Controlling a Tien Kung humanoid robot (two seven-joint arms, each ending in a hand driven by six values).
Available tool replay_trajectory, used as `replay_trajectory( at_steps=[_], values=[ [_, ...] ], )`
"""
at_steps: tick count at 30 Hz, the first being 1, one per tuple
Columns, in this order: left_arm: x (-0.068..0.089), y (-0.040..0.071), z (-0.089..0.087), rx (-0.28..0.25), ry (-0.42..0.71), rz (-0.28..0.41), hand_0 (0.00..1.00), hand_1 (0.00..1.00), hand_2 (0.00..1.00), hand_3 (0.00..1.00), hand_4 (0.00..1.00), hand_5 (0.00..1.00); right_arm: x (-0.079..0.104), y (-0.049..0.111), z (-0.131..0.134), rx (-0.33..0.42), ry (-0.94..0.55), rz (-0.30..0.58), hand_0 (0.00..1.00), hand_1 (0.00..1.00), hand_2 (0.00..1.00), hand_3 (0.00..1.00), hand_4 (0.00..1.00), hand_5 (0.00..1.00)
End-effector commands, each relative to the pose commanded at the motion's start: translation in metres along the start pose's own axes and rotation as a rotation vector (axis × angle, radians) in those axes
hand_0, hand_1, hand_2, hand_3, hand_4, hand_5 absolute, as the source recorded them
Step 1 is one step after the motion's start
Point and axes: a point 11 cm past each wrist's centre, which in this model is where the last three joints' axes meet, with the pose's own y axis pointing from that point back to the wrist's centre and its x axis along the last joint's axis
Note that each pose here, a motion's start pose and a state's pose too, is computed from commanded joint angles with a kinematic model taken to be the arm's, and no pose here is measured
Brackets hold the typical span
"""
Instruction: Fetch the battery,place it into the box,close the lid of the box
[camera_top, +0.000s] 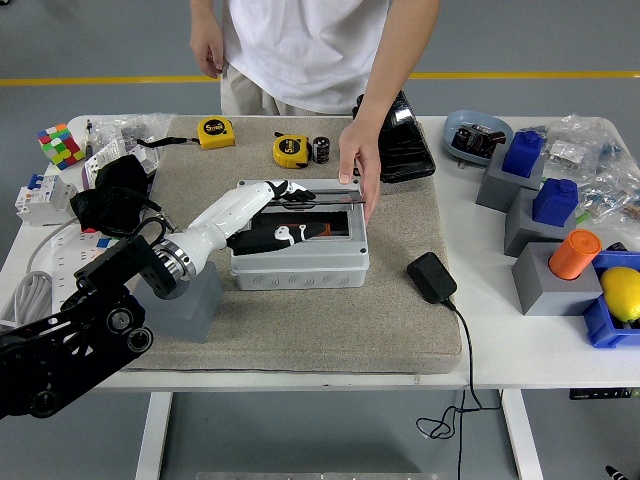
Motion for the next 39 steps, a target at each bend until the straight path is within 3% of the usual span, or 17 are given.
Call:
replay_trajectory(
  at_steps=[11, 16, 21, 25, 31, 39],
  values=[
    [-0.008, 0.007, -0.016, 0.059, 0.045, -0.023, 0.707, 0.762, 0.740, 0.758, 0.998, 0.998, 0.000, 0.000, 0.002, -0.002, 0.004, -0.002, 0.639, 0.669, 0.666, 0.547, 0.984, 0.394],
    [-0.007, 0.010, -0.011, 0.040, 0.055, -0.017, 0.701, 0.763, 0.740, 0.758, 0.998, 0.998, 0.000, 0.000, 0.000, 0.001, 0.005, -0.002, 0.639, 0.669, 0.666, 0.548, 0.985, 0.393],
    [0.015, 0.014, 0.009, -0.041, 0.087, 0.058, 0.701, 0.763, 0.740, 0.758, 0.998, 0.998, 0.003, 0.000, 0.001, -0.005, 0.005, 0.002, 0.639, 0.669, 0.666, 0.548, 0.985, 0.393],
    [0.035, 0.018, 0.014, -0.075, 0.102, 0.132, 0.693, 0.756, 0.739, 0.749, 0.998, 0.998, 0.003, 0.000, 0.002, -0.006, 0.007, 0.001, 0.636, 0.668, 0.666, 0.548, 0.985, 0.394],
    [0.054, 0.023, -0.001, -0.056, 0.162, 0.228, 0.692, 0.751, 0.735, 0.742, 0.998, 0.998, 0.004, 0.000, 0.004, -0.006, 0.008, 0.007, 0.637, 0.668, 0.666, 0.547, 0.984, 0.395],
    [0.092, 0.034, -0.030, 0.015, 0.192, 0.383, 0.694, 0.753, 0.734, 0.743, 0.998, 0.998, 0.001, 0.000, 0.000, 0.002, 0.001, 0.002, 0.637, 0.669, 0.666, 0.547, 0.983, 0.395]
  ],
)
